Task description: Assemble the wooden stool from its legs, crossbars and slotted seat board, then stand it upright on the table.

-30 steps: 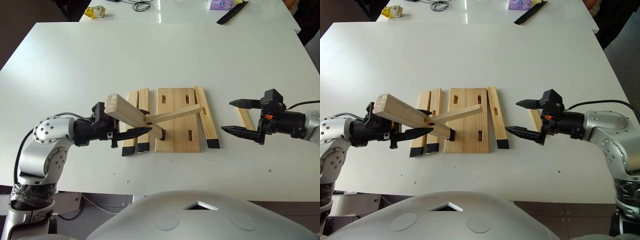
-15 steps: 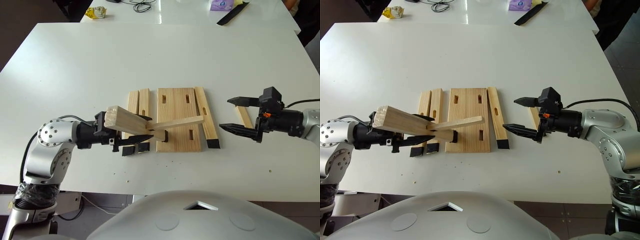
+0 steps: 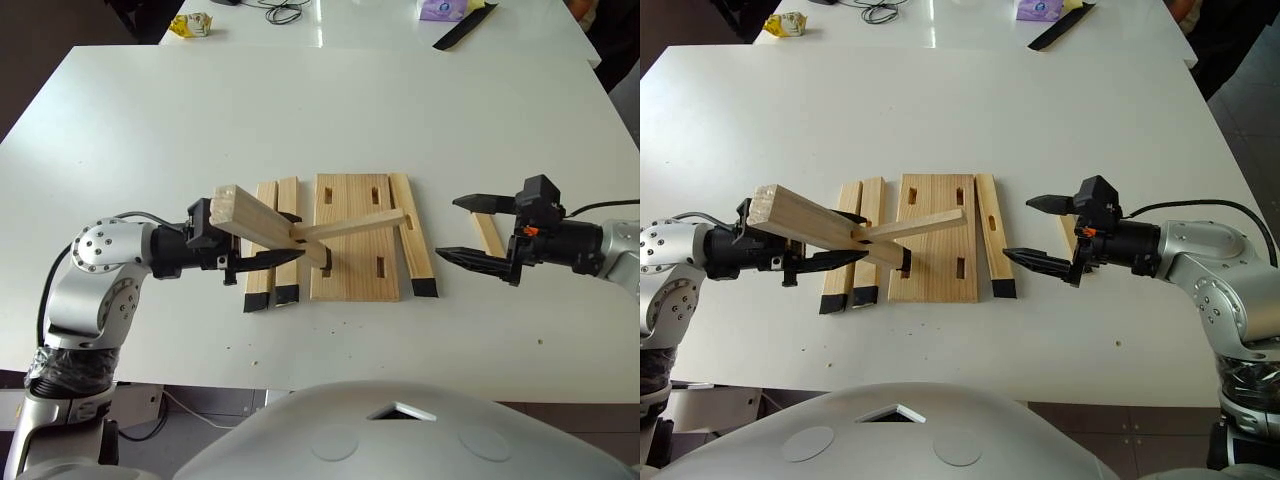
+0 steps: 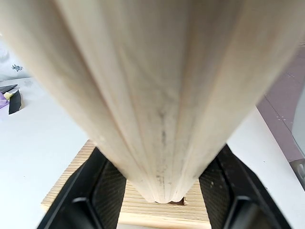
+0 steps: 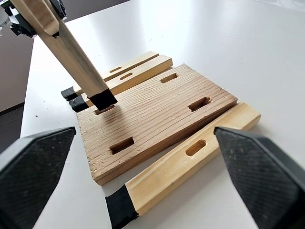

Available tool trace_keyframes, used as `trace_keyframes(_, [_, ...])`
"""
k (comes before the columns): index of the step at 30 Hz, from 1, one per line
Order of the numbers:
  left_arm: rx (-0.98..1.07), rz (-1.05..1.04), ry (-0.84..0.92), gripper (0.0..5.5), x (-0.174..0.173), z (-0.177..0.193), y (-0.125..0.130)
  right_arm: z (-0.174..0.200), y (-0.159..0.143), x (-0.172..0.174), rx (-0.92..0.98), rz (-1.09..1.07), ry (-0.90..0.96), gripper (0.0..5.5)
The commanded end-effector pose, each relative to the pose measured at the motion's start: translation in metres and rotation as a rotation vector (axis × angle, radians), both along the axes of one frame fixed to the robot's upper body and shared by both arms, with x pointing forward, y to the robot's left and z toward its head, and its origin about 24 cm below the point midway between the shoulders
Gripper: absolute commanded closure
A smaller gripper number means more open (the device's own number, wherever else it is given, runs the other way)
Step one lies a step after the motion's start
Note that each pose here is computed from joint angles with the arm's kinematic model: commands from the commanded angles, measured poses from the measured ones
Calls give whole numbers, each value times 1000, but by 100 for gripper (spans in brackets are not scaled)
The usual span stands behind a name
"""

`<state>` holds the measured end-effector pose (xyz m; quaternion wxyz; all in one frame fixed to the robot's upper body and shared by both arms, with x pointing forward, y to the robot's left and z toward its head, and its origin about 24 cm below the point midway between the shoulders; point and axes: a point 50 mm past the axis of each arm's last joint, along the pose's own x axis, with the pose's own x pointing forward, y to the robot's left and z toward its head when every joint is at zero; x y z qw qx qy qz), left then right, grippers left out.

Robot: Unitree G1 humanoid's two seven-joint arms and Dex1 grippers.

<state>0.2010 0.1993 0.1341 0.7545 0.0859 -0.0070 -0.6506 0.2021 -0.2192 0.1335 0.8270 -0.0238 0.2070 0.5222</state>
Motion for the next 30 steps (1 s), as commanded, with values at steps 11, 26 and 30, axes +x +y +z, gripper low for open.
trace_keyframes(11, [70,-28,-28,342,-6,-6,4,2,1,-1,2,27,-8,15])
trace_keyframes(26, [111,-34,13,342,-18,-25,14,2,1,-3,-4,18,-9,15])
trace_keyframes(30, [114,-36,15,342,-18,-24,16,2,2,-3,-3,16,-10,15])
